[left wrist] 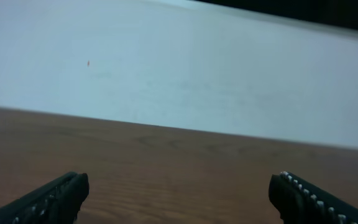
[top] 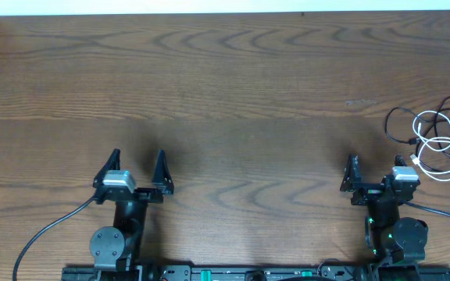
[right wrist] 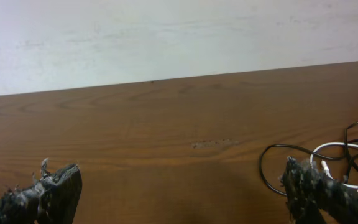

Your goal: Untangle cables

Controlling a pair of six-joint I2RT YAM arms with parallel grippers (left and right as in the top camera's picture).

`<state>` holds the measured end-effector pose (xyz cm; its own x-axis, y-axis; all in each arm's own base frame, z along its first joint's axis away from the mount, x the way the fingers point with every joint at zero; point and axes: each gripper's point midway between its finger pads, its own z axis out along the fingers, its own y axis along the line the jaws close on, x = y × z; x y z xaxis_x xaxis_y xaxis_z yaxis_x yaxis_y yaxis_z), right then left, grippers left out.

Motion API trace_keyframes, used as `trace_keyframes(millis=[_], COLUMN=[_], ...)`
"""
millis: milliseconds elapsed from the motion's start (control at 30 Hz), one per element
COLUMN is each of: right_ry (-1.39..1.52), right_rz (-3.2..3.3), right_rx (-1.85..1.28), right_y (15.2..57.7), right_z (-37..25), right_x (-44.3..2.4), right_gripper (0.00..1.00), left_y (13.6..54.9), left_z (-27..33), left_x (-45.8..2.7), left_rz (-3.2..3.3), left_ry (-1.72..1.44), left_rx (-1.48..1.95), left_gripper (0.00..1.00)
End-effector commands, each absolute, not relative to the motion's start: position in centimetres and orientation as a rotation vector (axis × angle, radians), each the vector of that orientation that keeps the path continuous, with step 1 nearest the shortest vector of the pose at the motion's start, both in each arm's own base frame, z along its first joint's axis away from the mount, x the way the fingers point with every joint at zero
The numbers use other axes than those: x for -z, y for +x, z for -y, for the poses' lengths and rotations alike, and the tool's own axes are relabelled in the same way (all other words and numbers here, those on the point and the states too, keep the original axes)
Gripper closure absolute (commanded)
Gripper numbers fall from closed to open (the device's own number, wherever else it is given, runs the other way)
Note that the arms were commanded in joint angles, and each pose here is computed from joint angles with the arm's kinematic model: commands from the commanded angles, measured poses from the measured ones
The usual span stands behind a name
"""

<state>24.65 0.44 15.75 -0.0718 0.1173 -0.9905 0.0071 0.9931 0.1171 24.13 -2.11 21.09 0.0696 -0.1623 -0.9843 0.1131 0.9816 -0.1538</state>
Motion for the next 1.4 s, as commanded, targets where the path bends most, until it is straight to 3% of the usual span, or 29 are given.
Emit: trace_keyframes(millis=[0, 333, 1367], right_ry=[0.097, 0.097, 0.096], right_rz=[-1.638, -1.638, -1.639], right_rx=[-0.085, -0.085, -0.084], right_y=[24.6, 24.6, 24.6], right_z=[-0.4, -0.4, -0.4], right_x=[-15.8, -15.8, -15.8], right_gripper=[0.01, 0.01, 0.01], left_y=[24.1, 24.3, 24.3], left_z=[2.8, 2.7, 2.7], left_x=[-20.7, -14.0, -14.0], left_rz=[-1.478, -1.707, -1.707], left_ry=[0.121, 0.132, 0.13], left_rx=[0.1, 0.094, 0.093], left_gripper=[0.03, 0.03, 0.03])
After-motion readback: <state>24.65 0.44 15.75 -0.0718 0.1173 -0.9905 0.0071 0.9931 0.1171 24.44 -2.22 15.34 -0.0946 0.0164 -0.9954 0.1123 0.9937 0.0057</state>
